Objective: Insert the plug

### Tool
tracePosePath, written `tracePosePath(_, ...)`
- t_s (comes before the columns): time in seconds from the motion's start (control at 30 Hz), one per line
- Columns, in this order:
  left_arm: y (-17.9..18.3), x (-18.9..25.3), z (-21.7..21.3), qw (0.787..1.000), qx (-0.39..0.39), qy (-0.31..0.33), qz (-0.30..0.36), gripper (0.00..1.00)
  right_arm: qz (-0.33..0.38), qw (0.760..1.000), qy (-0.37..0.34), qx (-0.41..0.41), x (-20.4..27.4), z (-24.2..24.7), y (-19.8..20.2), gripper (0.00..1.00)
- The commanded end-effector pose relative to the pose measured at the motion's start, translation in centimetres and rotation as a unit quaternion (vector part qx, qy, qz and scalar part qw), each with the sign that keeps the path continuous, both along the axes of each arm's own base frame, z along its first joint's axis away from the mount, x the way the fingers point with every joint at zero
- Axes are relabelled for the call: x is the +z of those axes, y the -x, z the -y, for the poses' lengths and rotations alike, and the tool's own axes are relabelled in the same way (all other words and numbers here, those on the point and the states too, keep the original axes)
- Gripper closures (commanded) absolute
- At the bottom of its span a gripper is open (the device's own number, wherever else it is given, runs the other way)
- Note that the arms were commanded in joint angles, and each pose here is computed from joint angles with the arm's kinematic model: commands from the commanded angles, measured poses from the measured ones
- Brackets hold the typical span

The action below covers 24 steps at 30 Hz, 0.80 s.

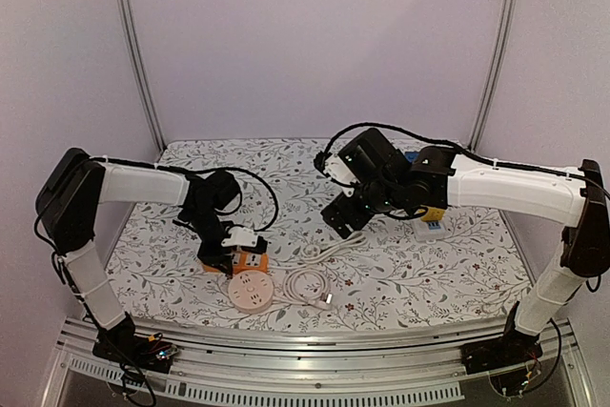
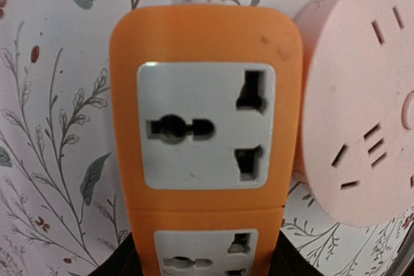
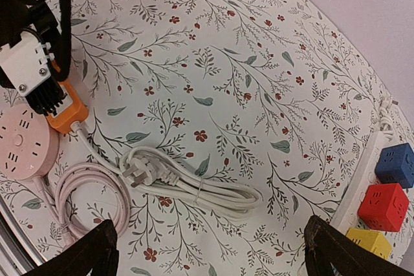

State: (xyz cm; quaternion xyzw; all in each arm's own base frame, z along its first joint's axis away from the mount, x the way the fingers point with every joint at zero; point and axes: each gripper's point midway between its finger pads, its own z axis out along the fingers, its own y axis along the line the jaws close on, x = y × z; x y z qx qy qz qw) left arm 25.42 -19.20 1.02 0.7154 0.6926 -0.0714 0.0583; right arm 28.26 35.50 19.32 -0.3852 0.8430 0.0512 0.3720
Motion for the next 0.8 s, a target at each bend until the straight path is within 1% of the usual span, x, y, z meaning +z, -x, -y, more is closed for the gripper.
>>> tracePosePath(0.0, 1.6, -0.4, 0.8, 0.999, 0.023, -0.007, -0.030, 0.38, 0.000, 1.000, 0.012, 0.001, -0.5, 0.2, 0.1, 0.01)
tracePosePath(0.07, 0.9, 0.4, 0.4, 0.999, 0.023, -0.013, -0.023, 0.24, 0.001, 1.000, 0.011, 0.000, -0.4, 0.3, 0.1, 0.01)
tracePosePath(0.1, 0.4, 1.1, 0.0, 0.999, 0.029, -0.014, -0.023, 0.20, 0.002, 1.000, 0.010, 0.001, -0.3, 0.2, 0.1, 0.01)
tracePosePath(0.13, -0.4, 2.2, -0.1, 0.999, 0.042, -0.009, -0.021, 0.13, 0.003, 1.000, 0.010, 0.000, -0.3, 0.3, 0.1, 0.01)
tracePosePath(0.17, -1.5, 3.4, -0.4, 0.998, 0.062, 0.004, -0.019, 0.10, 0.003, 1.000, 0.010, 0.000, -0.3, 0.3, 0.1, 0.01)
tracePosePath(0.2, -2.9, 5.1, -0.5, 0.996, 0.088, 0.024, -0.015, 0.05, 0.003, 1.000, 0.011, 0.000, -0.3, 0.3, 0.1, 0.01)
tracePosePath(0.27, -7.5, 8.4, -1.2, 0.983, 0.167, 0.074, 0.022, 0.01, 0.002, 1.000, 0.010, 0.000, -0.3, 0.2, 0.1, 0.01)
tracePosePath(0.3, -11.0, 10.7, -1.8, 0.969, 0.219, 0.099, 0.061, 0.01, 0.001, 1.000, 0.010, 0.000, -0.4, 0.2, 0.1, 0.01)
tracePosePath(0.33, -14.2, 11.9, -3.3, 0.944, 0.299, 0.112, 0.087, 0.00, 0.000, 1.000, 0.011, 0.001, -0.5, 0.1, 0.1, 0.01)
tracePosePath(0.37, -17.0, 13.0, -4.9, 0.910, 0.380, 0.127, 0.105, 0.00, -0.001, 1.000, 0.011, 0.001, -0.6, 0.1, 0.0, 0.01)
tracePosePath(0.4, -19.0, 13.6, -6.6, 0.878, 0.444, 0.141, 0.111, 0.00, 0.000, 1.000, 0.010, 0.001, -0.5, -0.1, 0.0, 0.01)
tracePosePath(0.43, -20.3, 13.7, -8.0, 0.851, 0.490, 0.154, 0.110, 0.00, -0.002, 1.000, 0.010, 0.003, -0.6, -0.2, 0.0, 0.01)
tracePosePath(0.47, -21.0, 13.4, -9.0, 0.840, 0.506, 0.161, 0.113, 0.00, -0.004, 1.000, 0.009, 0.005, -0.6, -0.3, 0.0, 0.01)
tracePosePath(0.5, -21.4, 13.0, -9.7, 0.846, 0.495, 0.153, 0.127, 0.01, -0.007, 1.000, 0.008, 0.009, -0.6, -0.5, 0.1, 0.01)
tracePosePath(0.53, -21.8, 12.4, -10.5, 0.856, 0.478, 0.135, 0.144, 0.01, -0.008, 1.000, 0.009, 0.011, -0.6, -0.5, 0.2, 0.01)
tracePosePath(0.6, -21.7, 10.8, -12.2, 0.880, 0.444, 0.083, 0.146, 0.00, -0.007, 1.000, 0.013, 0.008, -0.5, -0.2, 0.2, 0.01)
tracePosePath(0.63, -21.5, 9.9, -13.2, 0.893, 0.427, 0.049, 0.135, 0.00, -0.005, 1.000, 0.016, 0.005, -0.5, 0.0, 0.1, 0.01)
tracePosePath(0.7, -20.9, 8.5, -15.6, 0.908, 0.406, -0.011, 0.102, 0.00, -0.002, 1.000, 0.017, 0.002, -0.4, 0.2, 0.1, 0.01)
tracePosePath(0.73, -20.7, 8.1, -16.6, 0.912, 0.400, -0.030, 0.084, 0.00, -0.002, 1.000, 0.016, 0.001, -0.3, 0.2, 0.0, 0.01)
tracePosePath(0.77, -20.7, 7.5, -18.2, 0.911, 0.401, -0.063, 0.077, 0.01, -0.002, 1.000, 0.014, 0.002, -0.2, 0.0, 0.0, 0.01)
